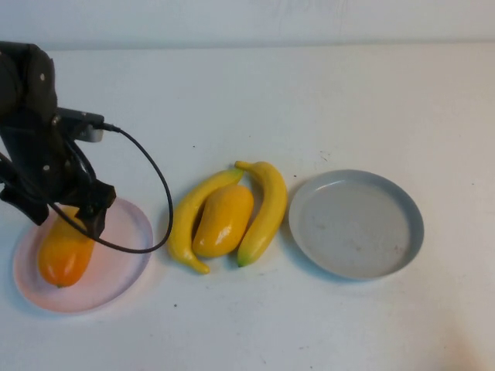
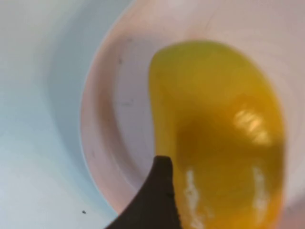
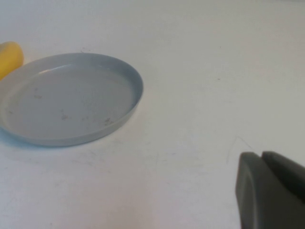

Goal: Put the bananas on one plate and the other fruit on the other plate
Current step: Put one type of fruit in the left plate

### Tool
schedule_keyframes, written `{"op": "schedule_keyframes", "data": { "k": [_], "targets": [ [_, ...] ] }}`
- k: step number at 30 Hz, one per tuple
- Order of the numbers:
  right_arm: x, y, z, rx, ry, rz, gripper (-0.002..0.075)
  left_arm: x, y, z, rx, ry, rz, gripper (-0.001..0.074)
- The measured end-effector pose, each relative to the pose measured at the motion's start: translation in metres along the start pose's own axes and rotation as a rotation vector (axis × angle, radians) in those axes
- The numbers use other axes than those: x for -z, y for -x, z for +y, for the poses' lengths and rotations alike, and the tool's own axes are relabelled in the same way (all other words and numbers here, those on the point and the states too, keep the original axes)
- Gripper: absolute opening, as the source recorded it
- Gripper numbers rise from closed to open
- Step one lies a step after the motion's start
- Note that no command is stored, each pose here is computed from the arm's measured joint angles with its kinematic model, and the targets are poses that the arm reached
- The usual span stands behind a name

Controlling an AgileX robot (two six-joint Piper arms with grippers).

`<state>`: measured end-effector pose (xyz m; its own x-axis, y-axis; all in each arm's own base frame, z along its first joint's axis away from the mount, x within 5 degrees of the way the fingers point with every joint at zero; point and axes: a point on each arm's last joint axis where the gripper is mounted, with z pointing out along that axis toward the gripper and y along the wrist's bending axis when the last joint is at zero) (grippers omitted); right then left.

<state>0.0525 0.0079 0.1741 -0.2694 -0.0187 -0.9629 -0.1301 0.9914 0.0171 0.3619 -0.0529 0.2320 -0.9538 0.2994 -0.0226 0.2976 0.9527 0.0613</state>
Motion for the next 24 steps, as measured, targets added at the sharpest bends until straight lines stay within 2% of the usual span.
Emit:
{"op": "schedule_keyframes", "data": {
  "k": [3,5,10,13,16,20,24],
  "targets": [
    [0.000,0.000,0.000,0.000,0.000,0.000,-0.0017,0.021,-0.005,-0.006,0.012,-0.020,-0.060,0.0668],
    [0.000,0.000,0.000,0.000,0.000,0.000,-0.0017,0.032,-0.008,-0.017,0.002,-0.048,-0.094,0.0668],
    [0.000,0.000,0.000,0.000,0.000,0.000,-0.0017,0.044,-0.008,-0.066,-0.106,-0.092,-0.136,0.0668],
    [0.000,0.000,0.000,0.000,0.000,0.000,-0.0017,0.046,-0.002,-0.100,-0.166,-0.110,-0.215,0.0668],
    [0.000,0.000,0.000,0.000,0.000,0.000,-0.0017,0.046,0.003,-0.124,-0.210,-0.127,-0.289,0.0668],
    [0.000,0.000,0.000,0.000,0.000,0.000,-0.0017,0.041,0.008,-0.145,-0.254,-0.139,-0.338,0.0668],
    [0.000,0.000,0.000,0.000,0.000,0.000,-0.0017,0.029,0.013,-0.158,-0.278,-0.143,-0.338,0.0669]
  ]
}}
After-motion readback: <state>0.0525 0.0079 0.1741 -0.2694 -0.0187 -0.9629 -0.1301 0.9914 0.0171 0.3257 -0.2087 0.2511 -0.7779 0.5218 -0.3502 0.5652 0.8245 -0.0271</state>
